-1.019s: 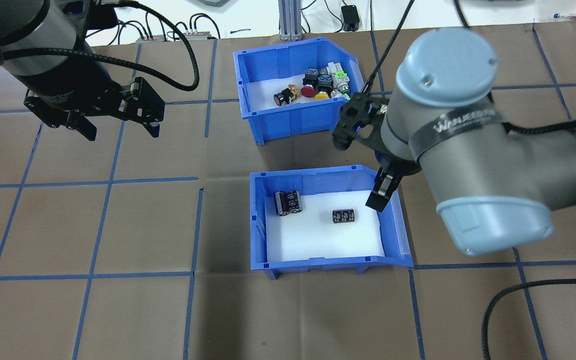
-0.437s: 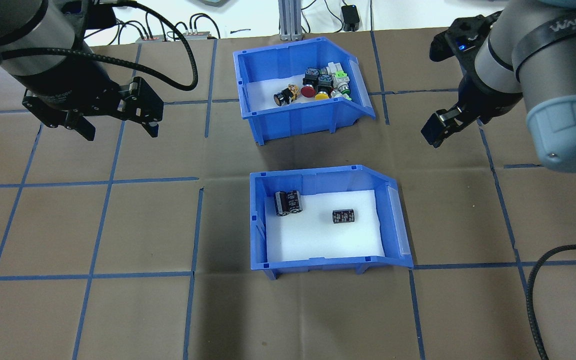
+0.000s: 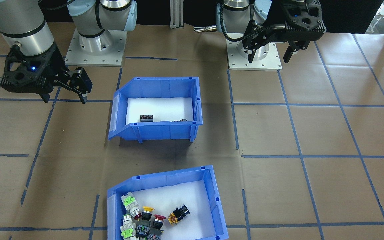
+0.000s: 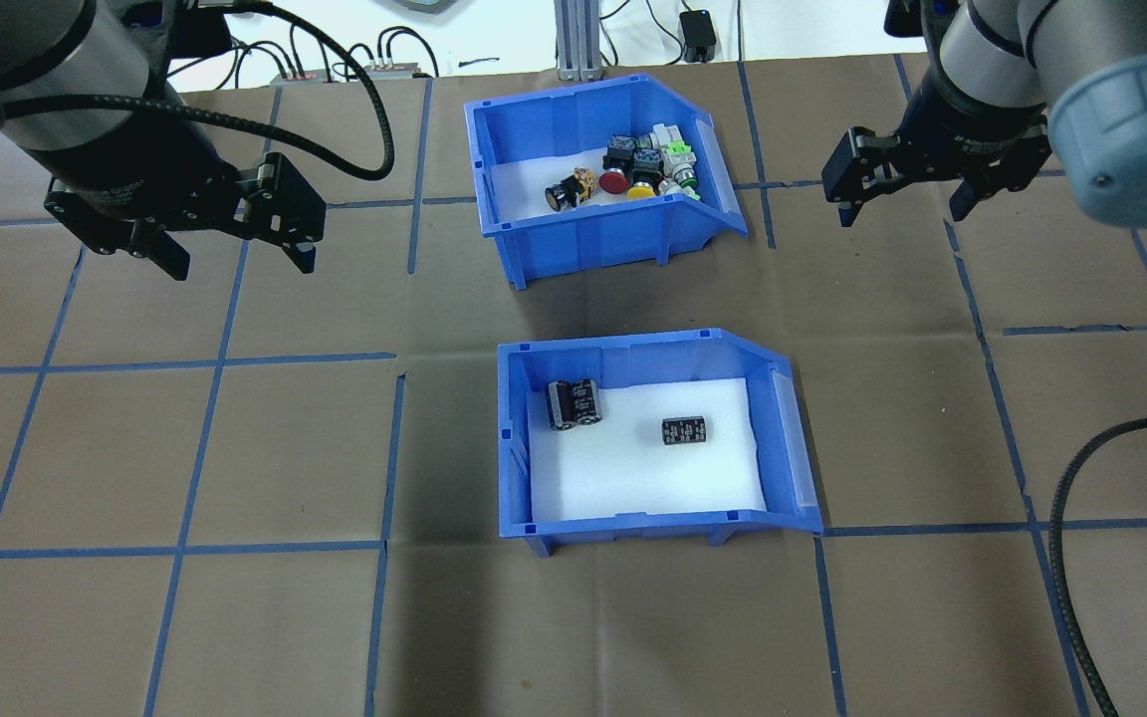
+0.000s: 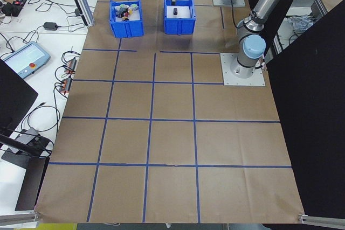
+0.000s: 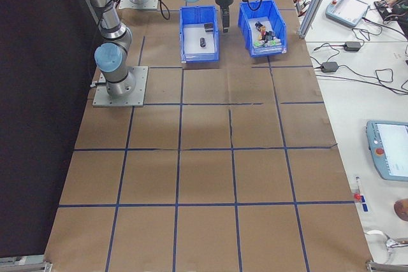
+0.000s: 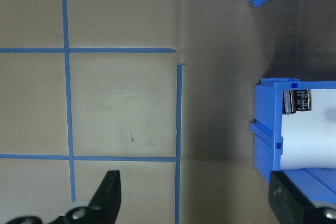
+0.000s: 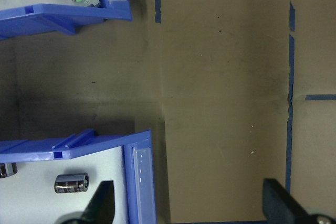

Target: Place button box in front

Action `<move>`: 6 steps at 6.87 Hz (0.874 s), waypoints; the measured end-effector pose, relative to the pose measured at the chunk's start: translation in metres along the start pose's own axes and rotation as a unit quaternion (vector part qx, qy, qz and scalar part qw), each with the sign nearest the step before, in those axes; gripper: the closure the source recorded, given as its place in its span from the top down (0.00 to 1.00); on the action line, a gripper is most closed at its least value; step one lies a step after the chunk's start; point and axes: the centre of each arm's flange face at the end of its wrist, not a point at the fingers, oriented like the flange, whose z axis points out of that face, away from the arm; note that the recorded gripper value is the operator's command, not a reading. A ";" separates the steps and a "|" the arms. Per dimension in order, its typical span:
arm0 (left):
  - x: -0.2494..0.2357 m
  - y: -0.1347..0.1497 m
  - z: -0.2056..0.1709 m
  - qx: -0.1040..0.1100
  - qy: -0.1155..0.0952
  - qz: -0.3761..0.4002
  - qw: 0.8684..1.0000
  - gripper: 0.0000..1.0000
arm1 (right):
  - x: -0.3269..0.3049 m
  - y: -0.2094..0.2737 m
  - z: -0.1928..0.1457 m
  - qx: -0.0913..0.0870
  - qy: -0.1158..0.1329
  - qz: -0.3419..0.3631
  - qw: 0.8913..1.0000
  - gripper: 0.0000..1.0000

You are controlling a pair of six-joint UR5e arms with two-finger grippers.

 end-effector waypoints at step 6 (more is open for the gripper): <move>0.001 -0.001 0.002 -0.001 0.001 0.046 0.999 1.00 | -0.015 -0.006 -0.013 0.001 -0.002 0.015 1.000 1.00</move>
